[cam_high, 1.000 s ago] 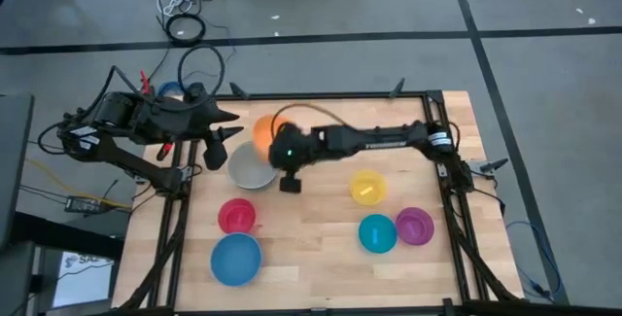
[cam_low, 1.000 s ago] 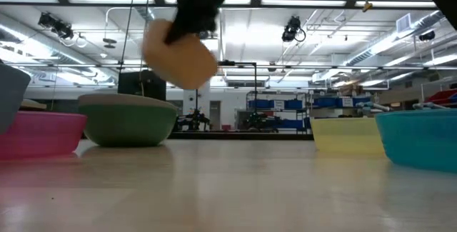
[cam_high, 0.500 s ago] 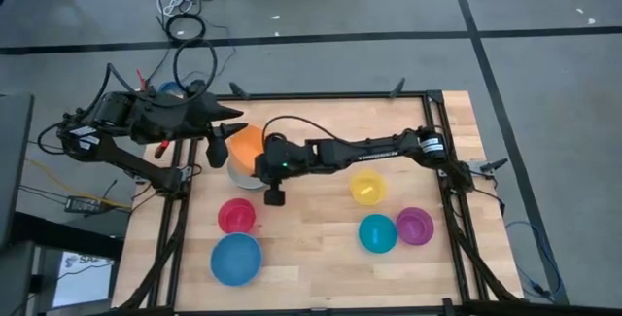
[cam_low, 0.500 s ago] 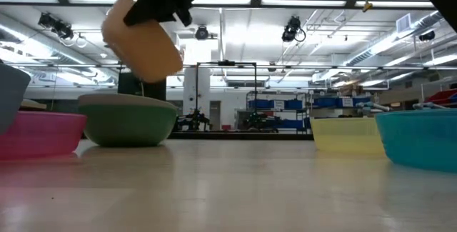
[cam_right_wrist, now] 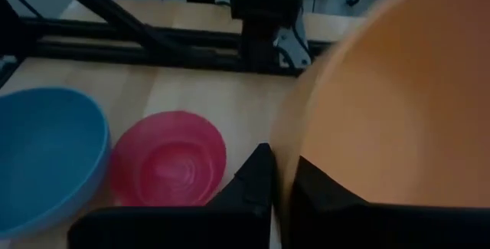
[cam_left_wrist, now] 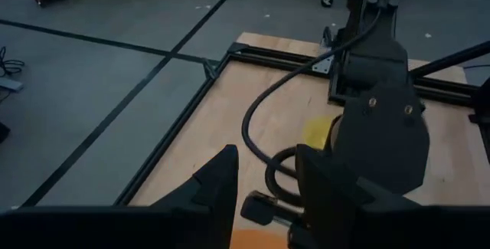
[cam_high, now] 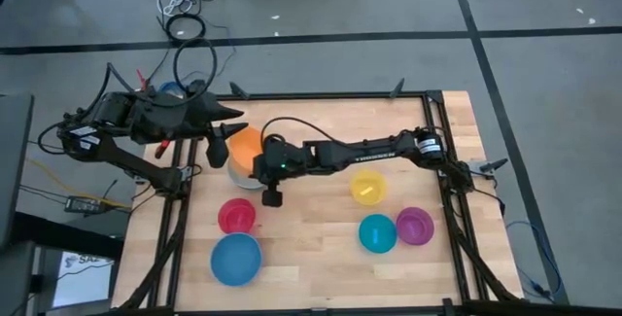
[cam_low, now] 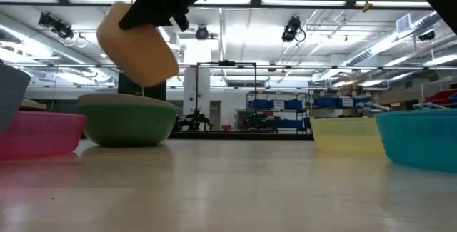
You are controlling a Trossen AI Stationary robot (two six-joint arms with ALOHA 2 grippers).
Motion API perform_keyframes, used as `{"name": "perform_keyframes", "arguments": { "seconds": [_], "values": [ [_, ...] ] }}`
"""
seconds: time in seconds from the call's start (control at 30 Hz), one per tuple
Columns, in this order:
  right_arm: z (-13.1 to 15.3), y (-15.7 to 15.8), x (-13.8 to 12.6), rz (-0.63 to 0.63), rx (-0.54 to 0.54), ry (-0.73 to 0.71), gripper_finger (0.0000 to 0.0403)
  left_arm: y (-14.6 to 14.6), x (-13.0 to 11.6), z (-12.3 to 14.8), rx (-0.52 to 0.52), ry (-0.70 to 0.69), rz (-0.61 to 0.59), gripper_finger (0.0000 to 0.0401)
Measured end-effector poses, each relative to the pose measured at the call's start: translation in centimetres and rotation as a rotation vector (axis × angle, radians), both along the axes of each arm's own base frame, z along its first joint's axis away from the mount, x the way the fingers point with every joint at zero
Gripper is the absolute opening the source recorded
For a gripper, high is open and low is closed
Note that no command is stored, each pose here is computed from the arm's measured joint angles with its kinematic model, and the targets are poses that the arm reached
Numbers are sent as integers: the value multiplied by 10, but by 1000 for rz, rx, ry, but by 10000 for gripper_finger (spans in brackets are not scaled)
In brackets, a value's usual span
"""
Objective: Nest bowls inside each other
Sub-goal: Stack the orange bowl on top of the gray bowl, then stack the blue bowl on top of the orange bowl
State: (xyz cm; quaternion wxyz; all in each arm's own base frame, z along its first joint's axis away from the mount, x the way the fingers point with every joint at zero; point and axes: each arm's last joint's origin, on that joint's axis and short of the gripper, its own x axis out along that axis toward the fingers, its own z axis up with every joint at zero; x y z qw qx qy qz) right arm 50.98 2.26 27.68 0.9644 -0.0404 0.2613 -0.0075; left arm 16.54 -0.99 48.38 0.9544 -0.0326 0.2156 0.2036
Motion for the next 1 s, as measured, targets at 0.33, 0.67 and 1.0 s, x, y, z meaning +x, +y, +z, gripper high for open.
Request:
{"name": "perform_keyframes", "arguments": {
  "seconds": [0.33,0.67,1.0],
  "values": [
    [-19,-2,8,-33,35,18,88,0,0,0,0,1,0,140],
    [-19,-2,8,-37,33,24,114,0,0,0,-1,3,0,140],
    [13,11,-7,0,31,-8,112,0,0,-1,-7,8,-12,140]
  ]
}}
